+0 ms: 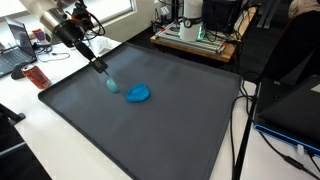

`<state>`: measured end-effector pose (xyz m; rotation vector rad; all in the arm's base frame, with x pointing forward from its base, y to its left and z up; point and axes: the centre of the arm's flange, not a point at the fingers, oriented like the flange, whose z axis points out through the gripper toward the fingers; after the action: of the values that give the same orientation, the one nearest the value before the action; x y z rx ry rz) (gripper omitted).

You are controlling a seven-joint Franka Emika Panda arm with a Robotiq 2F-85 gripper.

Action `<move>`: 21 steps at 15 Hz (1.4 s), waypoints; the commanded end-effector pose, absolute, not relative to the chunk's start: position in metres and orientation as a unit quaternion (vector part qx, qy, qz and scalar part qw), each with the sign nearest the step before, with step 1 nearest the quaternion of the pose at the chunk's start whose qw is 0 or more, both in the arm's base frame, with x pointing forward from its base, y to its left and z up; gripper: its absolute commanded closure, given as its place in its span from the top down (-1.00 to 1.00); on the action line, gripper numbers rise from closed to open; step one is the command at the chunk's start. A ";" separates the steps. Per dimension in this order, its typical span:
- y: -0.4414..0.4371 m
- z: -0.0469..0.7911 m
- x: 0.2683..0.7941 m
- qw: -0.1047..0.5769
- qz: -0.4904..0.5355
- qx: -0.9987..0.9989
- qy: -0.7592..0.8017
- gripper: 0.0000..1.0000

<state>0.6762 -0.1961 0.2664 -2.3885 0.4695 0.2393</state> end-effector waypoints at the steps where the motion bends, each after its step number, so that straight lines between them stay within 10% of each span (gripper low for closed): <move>1: -0.197 0.286 0.659 0.359 0.078 -0.916 0.163 -0.57; 21: -0.115 0.320 0.537 0.260 -0.064 -0.963 0.019 -0.57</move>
<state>0.5769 -0.1385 0.3082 -2.5834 0.0914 -0.0640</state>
